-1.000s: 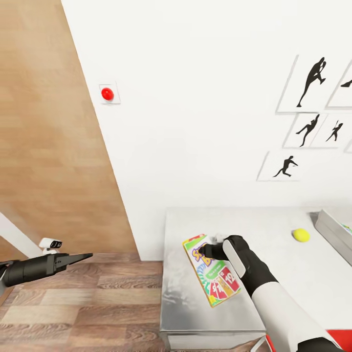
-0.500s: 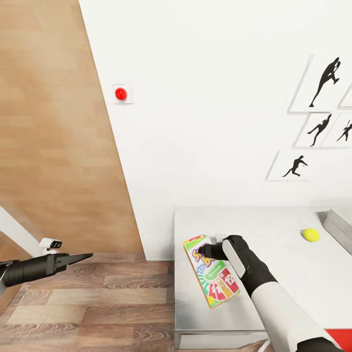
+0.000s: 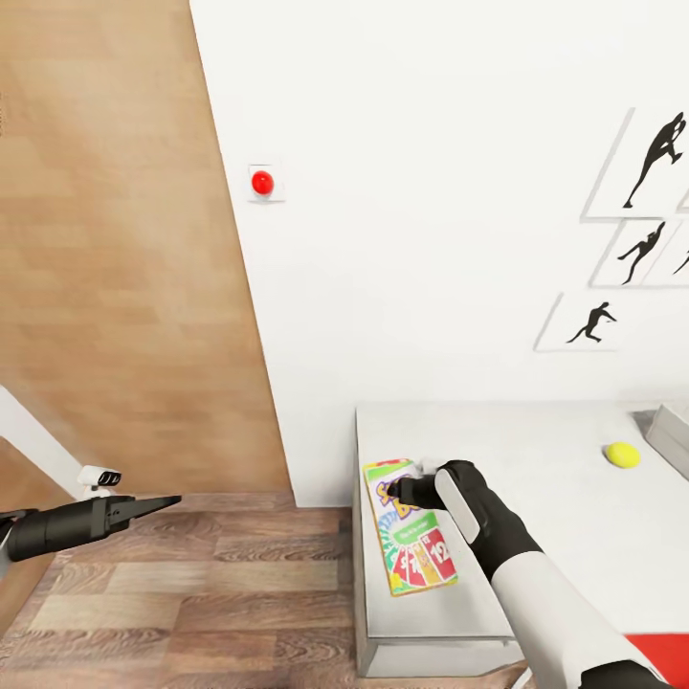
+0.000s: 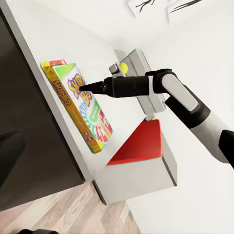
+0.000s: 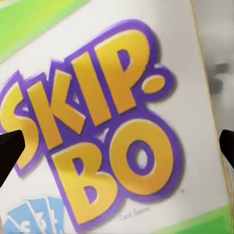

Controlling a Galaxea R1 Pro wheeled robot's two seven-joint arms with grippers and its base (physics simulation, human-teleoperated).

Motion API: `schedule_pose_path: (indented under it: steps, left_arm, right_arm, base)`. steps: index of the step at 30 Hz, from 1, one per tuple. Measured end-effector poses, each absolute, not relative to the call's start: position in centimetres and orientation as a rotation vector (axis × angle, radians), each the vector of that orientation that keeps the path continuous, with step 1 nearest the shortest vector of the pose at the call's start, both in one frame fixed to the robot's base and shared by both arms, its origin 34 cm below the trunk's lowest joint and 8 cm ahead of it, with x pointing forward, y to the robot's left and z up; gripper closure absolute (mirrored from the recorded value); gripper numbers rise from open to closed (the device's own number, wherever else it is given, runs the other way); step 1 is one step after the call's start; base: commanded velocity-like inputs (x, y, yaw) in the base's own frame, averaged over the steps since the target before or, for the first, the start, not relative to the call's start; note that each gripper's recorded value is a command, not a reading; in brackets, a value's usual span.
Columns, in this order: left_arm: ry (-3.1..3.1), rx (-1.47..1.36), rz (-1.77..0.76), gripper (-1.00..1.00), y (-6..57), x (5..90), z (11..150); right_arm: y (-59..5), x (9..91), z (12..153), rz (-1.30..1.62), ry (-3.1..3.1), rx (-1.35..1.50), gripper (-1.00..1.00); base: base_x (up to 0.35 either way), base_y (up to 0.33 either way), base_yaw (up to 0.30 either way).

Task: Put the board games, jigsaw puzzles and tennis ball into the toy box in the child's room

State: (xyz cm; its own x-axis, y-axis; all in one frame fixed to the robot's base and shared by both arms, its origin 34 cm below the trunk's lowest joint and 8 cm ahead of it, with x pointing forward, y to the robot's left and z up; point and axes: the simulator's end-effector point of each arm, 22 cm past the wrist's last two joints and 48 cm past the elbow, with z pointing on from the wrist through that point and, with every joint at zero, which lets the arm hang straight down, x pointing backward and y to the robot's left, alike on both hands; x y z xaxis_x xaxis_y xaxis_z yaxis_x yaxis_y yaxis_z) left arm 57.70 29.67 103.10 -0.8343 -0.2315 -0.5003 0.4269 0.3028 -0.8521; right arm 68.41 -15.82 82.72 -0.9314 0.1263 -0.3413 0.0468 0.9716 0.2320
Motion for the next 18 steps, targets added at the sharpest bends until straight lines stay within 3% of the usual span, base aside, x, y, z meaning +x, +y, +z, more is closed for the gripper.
schedule_pose_path:
  steps: [18]
  left_arm:
    - [2.028, 0.173, -1.575, -1.0, 29.61, 57.7, 103.1]
  right_arm:
    - [-16.07, 68.39, 82.66, 0.307, 2.76, 0.126, -1.0]
  base:
    - [-0.001, 0.103, 0.0]
